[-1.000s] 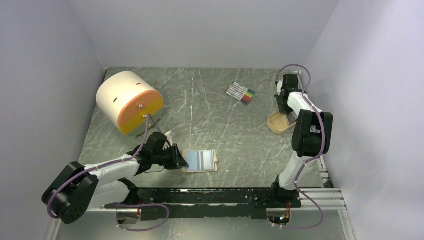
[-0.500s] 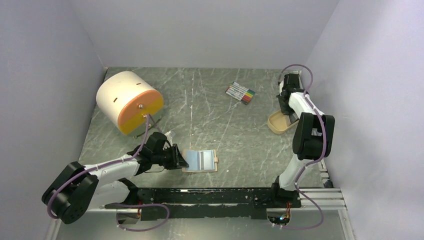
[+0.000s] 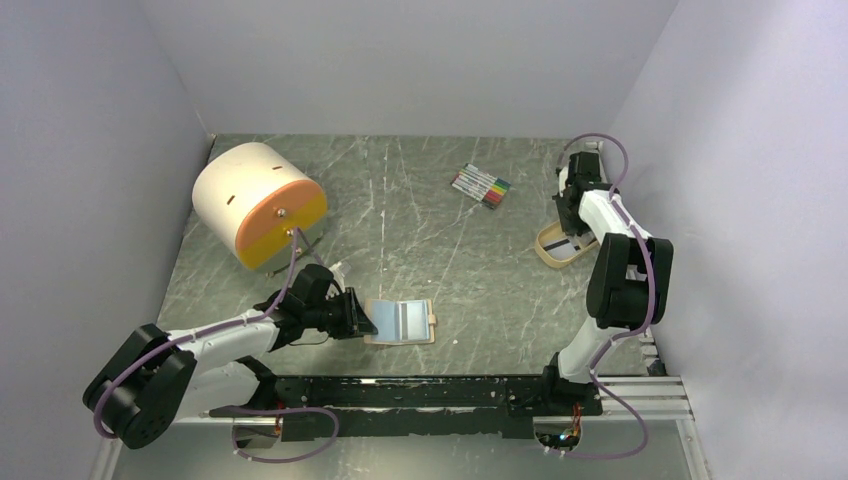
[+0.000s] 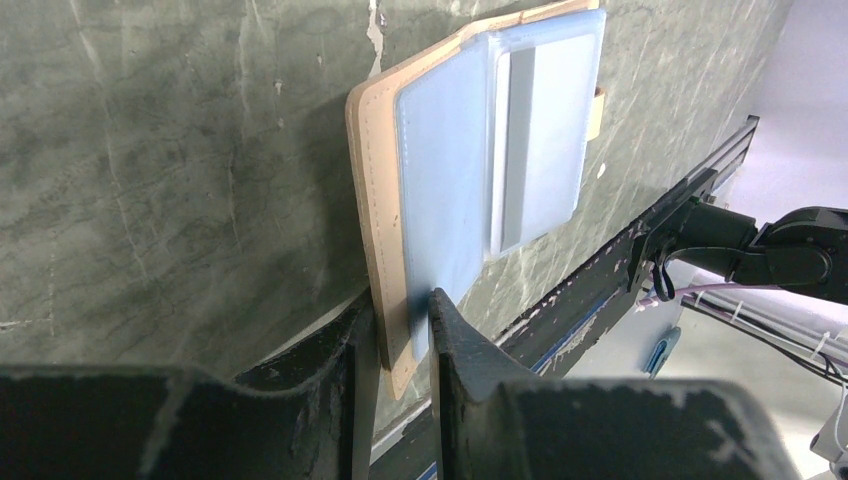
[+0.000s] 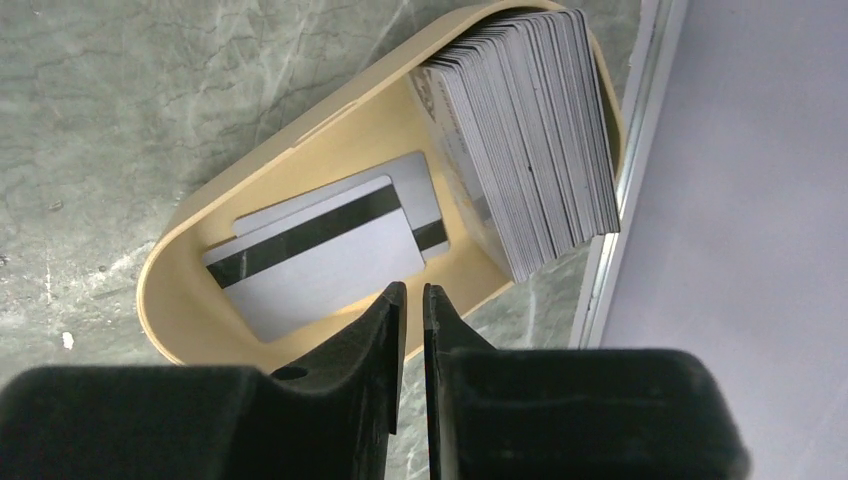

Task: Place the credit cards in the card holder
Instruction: Place the credit card in the storage box, then pick up the credit card from the storage box.

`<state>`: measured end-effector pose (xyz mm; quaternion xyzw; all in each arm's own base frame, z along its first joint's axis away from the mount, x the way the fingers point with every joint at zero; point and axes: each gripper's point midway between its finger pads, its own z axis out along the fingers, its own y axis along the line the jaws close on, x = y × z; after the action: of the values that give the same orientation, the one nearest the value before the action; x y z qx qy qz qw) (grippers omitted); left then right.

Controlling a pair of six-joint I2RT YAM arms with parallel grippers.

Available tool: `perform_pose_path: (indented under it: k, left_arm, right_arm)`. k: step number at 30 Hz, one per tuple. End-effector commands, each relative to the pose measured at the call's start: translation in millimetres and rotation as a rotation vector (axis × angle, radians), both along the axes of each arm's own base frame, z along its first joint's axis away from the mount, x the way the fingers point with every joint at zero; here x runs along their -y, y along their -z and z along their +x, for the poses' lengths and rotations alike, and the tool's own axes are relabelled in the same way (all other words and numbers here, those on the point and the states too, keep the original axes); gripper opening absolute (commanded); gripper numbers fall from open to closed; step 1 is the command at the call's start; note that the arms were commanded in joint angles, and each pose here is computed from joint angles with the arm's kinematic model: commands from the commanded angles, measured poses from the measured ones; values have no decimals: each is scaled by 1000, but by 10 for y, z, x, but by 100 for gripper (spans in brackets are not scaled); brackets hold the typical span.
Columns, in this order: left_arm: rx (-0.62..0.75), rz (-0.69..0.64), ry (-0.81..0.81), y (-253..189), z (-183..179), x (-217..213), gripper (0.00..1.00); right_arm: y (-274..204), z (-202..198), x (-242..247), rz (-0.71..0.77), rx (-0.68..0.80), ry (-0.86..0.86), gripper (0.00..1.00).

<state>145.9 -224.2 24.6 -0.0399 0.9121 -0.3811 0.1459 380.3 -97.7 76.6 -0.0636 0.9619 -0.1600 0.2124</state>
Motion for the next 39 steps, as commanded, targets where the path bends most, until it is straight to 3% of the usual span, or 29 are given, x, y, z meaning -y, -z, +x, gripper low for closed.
perform_pose_path:
  k: [1, 4, 5, 9, 13, 22, 28, 39]
  left_arm:
    - [46, -51, 24, -165, 54, 103, 29]
    - [45, -51, 27, -160, 48, 102, 29]
    - [44, -53, 28, -161, 45, 105, 28]
    - [43, -46, 31, -164, 48, 103, 28]
    - [50, -43, 26, -181, 74, 106, 29]
    - [32, -44, 34, -148, 85, 140, 29]
    - [27, -39, 37, -125, 89, 143, 28]
    - [28, -32, 39, -95, 78, 128, 28]
  right_arm:
    - [-49, 34, 9, 13, 46, 5, 18]
    - [-152, 146, 133, -57, 90, 14, 37]
    - [-168, 189, 149, -67, 96, 4, 38]
    - [-197, 287, 244, -120, 80, -7, 37]
    - [-141, 307, 358, -190, 51, -12, 42]
    - [50, 406, 255, -201, 30, -110, 46]
    - [63, 411, 390, -355, 16, -94, 46]
    - [170, 385, 238, -365, 18, -145, 47]
